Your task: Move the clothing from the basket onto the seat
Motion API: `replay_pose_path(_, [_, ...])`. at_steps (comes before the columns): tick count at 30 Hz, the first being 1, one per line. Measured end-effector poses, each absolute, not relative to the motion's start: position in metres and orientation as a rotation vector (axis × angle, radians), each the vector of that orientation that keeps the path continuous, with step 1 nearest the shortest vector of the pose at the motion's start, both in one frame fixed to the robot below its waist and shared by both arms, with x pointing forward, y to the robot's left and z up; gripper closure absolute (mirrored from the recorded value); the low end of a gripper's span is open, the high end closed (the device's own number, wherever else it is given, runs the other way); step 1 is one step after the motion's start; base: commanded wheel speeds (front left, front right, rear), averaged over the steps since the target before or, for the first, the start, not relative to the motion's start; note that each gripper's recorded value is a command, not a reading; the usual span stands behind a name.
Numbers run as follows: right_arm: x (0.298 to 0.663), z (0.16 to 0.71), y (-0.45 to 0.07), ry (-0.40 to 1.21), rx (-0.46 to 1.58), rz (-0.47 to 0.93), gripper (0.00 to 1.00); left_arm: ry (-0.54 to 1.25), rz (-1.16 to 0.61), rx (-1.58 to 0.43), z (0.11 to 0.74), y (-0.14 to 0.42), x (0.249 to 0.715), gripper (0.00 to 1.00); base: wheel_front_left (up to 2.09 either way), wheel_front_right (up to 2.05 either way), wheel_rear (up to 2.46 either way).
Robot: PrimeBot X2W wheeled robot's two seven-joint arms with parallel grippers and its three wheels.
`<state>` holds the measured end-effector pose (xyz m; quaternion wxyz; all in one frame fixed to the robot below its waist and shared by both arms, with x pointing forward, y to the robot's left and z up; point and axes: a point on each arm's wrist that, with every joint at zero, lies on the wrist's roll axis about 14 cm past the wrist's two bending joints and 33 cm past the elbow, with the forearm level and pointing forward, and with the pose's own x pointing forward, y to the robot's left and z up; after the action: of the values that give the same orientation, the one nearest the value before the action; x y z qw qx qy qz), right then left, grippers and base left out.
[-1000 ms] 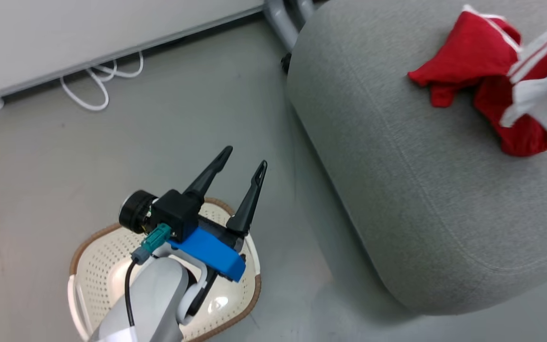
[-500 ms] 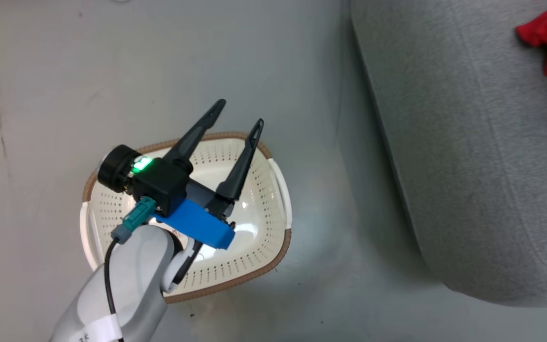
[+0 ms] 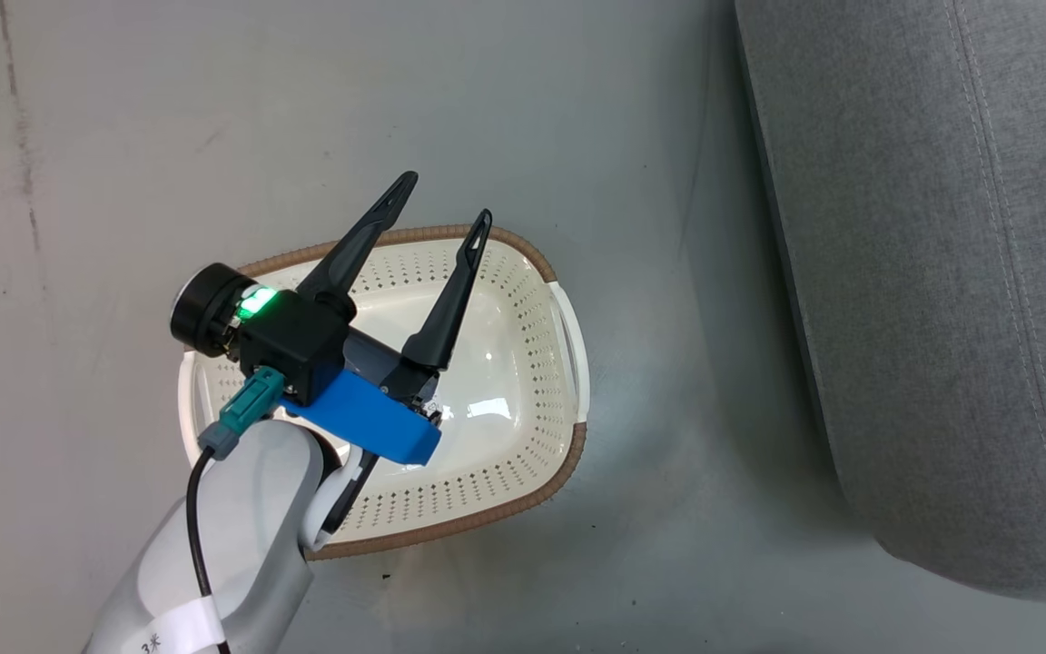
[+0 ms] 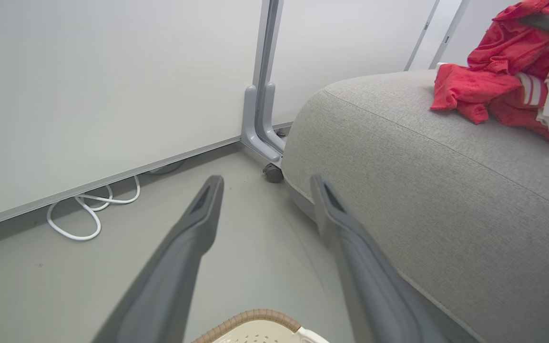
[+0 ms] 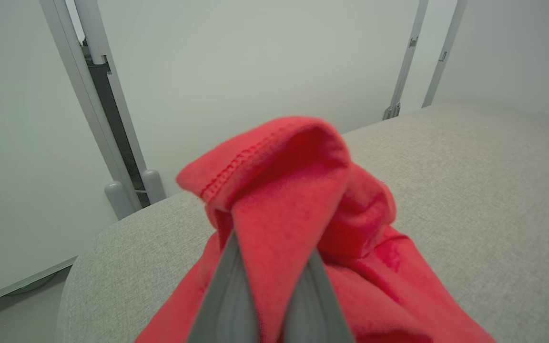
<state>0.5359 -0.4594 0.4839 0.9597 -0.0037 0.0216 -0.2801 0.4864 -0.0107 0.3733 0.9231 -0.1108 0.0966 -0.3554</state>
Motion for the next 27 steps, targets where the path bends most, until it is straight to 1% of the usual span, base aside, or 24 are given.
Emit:
replay_pose_path(7, [0.534,0.483,-0.461,0.06,-0.007,-0.568,1.0,0.189,-0.731,-0.222,0.377,-0.012,0.487,0.0,0.0,0.0,0.0])
replay_pose_path(8, [0.534,0.484,-0.461,0.061,-0.007,-0.567,0.91,0.188,-0.732,-0.223,0.378,-0.013,0.487,0.0,0.0,0.0,0.0])
replay_pose_path(9, [0.533,0.484,-0.461,0.061,-0.008,-0.566,0.68,0.187,-0.733,-0.224,0.379,-0.014,0.487,0.0,0.0,0.0,0.0])
replay_pose_path(10, [0.533,0.484,-0.461,0.063,-0.006,-0.566,0.4,0.186,-0.734,-0.224,0.379,-0.014,0.486,0.0,0.0,0.0,0.0])
replay_pose_path(11, [0.532,0.483,-0.461,0.065,-0.001,-0.566,0.0,0.185,-0.735,-0.223,0.38,-0.015,0.486,0.0,0.0,0.0,0.0])
replay_pose_path(19, [0.521,0.487,-0.451,0.071,-0.008,-0.532,0.0,0.179,-0.73,-0.24,0.394,-0.018,0.477,0.0,0.0,0.0,0.0])
replay_pose_path(27, [0.492,0.496,-0.427,0.076,-0.027,-0.459,0.0,0.168,-0.702,-0.264,0.42,-0.015,0.454,0.0,0.0,0.0,0.0])
